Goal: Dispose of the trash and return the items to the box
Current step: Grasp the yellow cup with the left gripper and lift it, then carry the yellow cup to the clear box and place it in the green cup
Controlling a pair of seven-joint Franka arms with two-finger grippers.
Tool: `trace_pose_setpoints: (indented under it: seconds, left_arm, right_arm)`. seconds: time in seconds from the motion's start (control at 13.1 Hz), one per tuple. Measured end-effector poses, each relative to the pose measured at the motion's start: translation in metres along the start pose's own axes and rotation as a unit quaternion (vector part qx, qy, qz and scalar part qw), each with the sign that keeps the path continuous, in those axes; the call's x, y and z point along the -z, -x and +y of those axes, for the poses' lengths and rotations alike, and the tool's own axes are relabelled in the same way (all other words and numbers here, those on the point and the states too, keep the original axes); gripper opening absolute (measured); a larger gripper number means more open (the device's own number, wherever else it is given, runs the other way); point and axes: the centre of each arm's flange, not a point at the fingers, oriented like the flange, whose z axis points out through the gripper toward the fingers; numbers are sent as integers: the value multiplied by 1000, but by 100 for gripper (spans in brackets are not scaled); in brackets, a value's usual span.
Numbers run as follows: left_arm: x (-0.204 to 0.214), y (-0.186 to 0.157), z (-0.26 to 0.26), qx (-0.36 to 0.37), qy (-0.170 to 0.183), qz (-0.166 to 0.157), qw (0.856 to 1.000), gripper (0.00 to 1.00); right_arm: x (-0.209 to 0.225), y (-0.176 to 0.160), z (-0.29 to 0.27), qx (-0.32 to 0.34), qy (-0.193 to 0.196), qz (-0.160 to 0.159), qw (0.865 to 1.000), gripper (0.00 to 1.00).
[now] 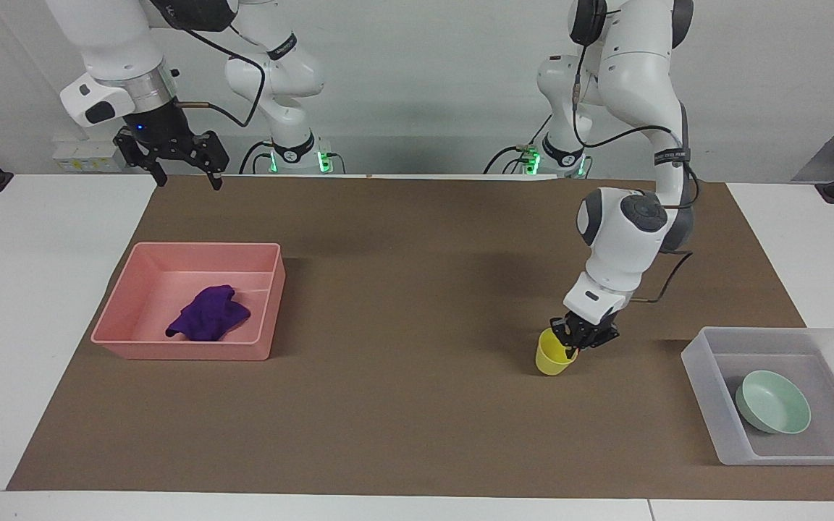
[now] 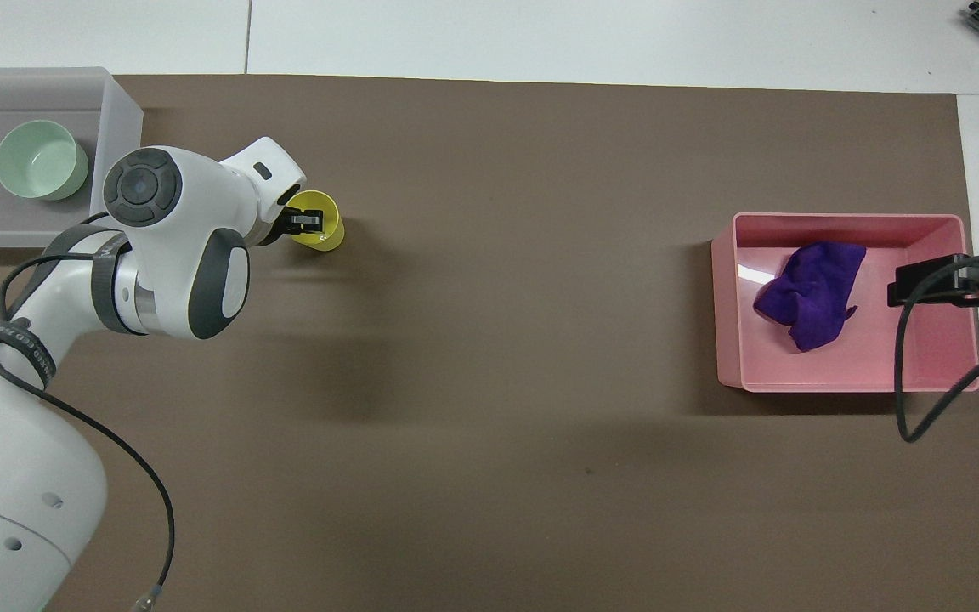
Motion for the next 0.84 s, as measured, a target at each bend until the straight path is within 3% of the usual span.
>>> trace_pose_setpoints:
  seconds: [0.23, 0.46, 0.84]
  left_arm:
    - [45, -18, -35, 27, -3, 35, 999, 3]
    - [87, -45, -104, 61, -16, 71, 995, 3]
    - [119, -74, -223, 111, -49, 106, 987, 3]
  right_arm:
    - [0, 0, 0, 0, 0, -1, 1000, 100]
    - [-1, 1, 0, 0, 0, -3, 1000, 100]
    - [-1, 1, 0, 0, 0, -5, 1000, 100]
